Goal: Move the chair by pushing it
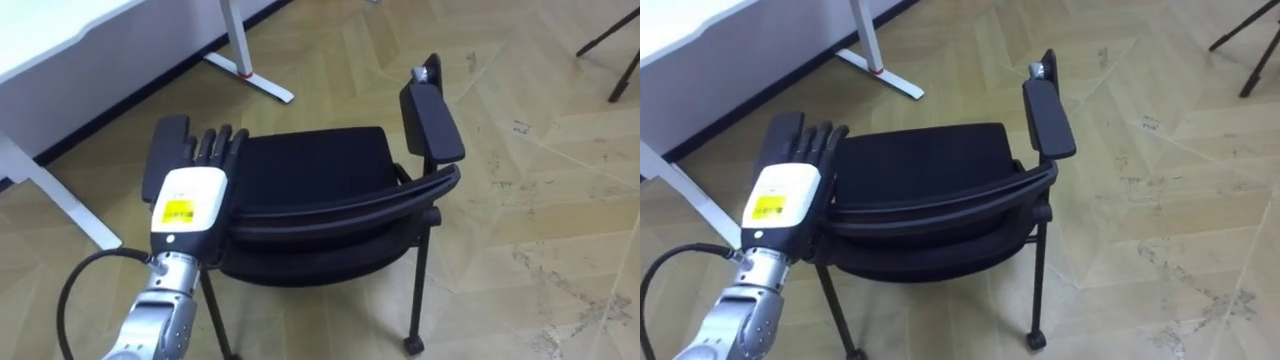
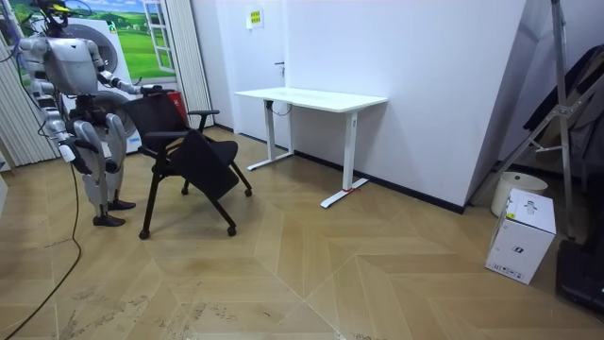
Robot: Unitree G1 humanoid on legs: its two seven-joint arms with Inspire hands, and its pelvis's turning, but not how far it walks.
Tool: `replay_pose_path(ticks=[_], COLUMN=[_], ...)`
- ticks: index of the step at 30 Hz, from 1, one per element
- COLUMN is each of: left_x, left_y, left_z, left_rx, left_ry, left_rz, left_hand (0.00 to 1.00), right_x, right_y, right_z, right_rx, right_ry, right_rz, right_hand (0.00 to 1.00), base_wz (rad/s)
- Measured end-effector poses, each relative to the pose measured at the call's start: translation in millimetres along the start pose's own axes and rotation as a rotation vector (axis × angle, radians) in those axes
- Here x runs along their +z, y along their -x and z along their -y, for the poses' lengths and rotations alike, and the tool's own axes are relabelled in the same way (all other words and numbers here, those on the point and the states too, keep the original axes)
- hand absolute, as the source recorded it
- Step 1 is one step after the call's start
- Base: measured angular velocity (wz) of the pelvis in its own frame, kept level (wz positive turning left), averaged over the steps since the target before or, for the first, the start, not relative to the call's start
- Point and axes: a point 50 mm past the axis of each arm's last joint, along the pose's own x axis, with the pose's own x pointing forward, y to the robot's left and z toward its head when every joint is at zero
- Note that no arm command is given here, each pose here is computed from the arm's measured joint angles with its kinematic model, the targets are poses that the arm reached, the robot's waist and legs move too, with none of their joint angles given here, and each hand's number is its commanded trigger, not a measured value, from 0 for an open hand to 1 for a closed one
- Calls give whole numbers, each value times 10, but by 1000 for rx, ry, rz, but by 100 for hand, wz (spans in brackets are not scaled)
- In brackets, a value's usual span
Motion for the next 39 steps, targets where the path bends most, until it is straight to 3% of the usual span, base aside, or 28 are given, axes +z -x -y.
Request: replay_pose_path(ticks=[16,17,19,20,21,22,39], left_x=[-79,-87,-98,-110,-125,-133,-181], left_y=[-3,-2,-3,-9,-9,-8,-37], left_z=[156,183,207,223,244,253,262], left_rx=[-39,-41,-46,-50,-55,-58,-83], left_ry=[-5,-4,-5,-9,-13,-15,-107], left_rz=[-30,-37,-44,-48,-56,-61,-66], left_hand=[0,7,52,62,95,100,100], right_x=[-18,-16,-11,-21,-29,-29,2], right_y=[5,4,3,3,4,3,-7], right_z=[8,7,3,4,4,3,-7], right_rx=[-4,-4,-4,-4,-3,-3,-7], right_ry=[3,6,8,6,7,8,1], right_rz=[-8,-8,-8,-16,-23,-26,-39], right_hand=[0,0,0,0,0,0,0], base_wz=[-1,-6,-5,-10,-14,-21,-4])
